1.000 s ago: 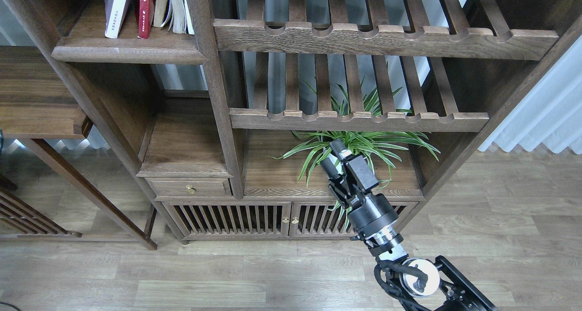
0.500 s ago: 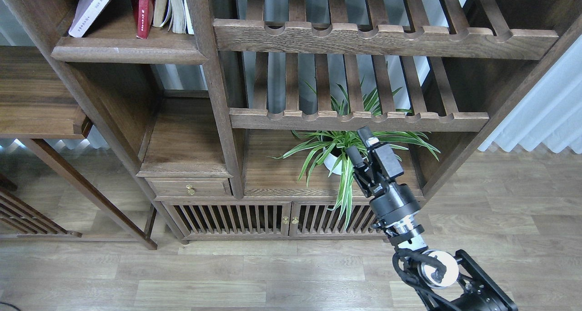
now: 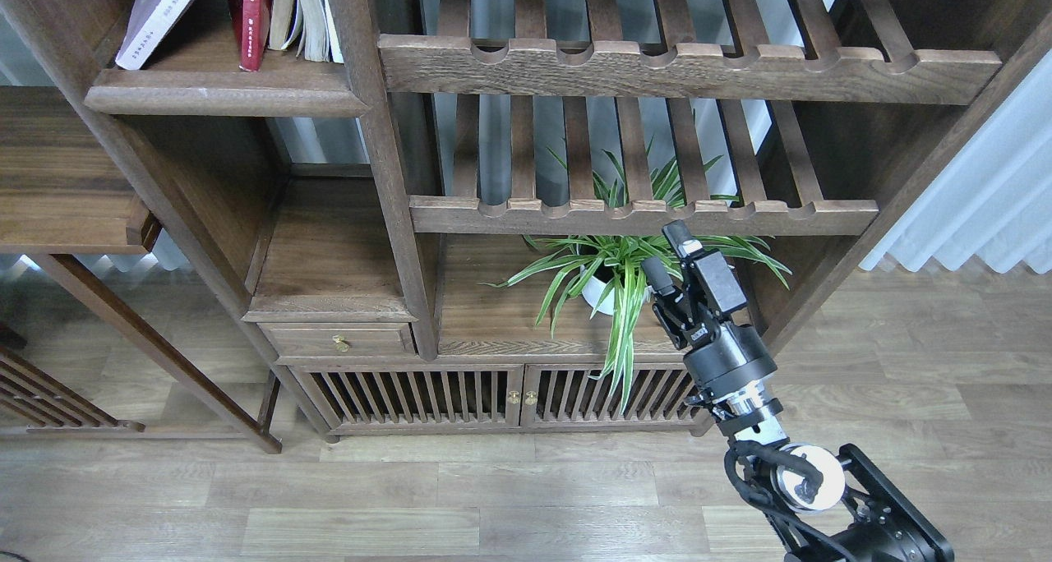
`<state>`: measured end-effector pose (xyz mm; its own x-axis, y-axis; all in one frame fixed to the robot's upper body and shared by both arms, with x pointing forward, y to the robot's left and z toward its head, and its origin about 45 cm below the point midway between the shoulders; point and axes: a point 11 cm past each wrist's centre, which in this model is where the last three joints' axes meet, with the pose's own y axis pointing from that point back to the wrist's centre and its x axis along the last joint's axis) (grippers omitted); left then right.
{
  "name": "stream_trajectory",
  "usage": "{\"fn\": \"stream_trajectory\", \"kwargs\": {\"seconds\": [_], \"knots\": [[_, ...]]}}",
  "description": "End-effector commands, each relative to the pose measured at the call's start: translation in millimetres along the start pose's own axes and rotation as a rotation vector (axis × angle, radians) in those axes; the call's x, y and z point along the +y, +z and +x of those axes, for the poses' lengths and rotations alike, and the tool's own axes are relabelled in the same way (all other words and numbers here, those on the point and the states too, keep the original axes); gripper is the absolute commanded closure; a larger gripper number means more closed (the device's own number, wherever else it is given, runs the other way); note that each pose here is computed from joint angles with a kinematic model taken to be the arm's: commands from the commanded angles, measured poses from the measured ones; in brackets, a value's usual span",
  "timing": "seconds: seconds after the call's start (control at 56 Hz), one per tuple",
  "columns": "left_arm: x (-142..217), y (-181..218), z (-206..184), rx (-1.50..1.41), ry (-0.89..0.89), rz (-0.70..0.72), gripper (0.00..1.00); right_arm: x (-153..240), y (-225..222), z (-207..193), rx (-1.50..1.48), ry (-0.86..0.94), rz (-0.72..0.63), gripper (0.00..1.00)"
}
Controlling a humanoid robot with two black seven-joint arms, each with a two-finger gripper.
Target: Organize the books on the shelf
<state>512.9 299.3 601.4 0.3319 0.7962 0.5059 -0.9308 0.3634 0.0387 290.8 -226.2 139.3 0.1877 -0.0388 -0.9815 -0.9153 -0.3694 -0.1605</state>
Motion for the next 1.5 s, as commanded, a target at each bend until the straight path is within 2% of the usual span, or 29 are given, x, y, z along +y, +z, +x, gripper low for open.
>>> {"fn": "stream_trajectory", "kwargs": {"seconds": [0.0,0.196,0.375,0.857,1.215,1.483], "knots": [[-4,-3,-4,-0.001,-0.007,-0.003,0.94,1,-5,0,-0.006,0.0,0.012,0.01],[-12,-7,-15,-0.024,-0.022,-0.045,0.94,3,-10,0,-0.008,0.005,0.02,0.01],[-17,-14,-13,-0.017,0.063,-0.126,0.94,2,-10,0,-0.008,0.004,0.019,0.01],[-21,-64,-22,0.01,0.066,-0.089,0.94,3,-13,0,-0.018,0.006,0.03,0.01],[-24,-65,-18,0.02,0.113,-0.197,0.93,1,-14,-2,-0.017,0.0,0.029,0.01],[-33,-75,-25,0.065,0.123,-0.18,0.93,2,-18,-1,-0.012,0.004,0.033,0.01]]}}
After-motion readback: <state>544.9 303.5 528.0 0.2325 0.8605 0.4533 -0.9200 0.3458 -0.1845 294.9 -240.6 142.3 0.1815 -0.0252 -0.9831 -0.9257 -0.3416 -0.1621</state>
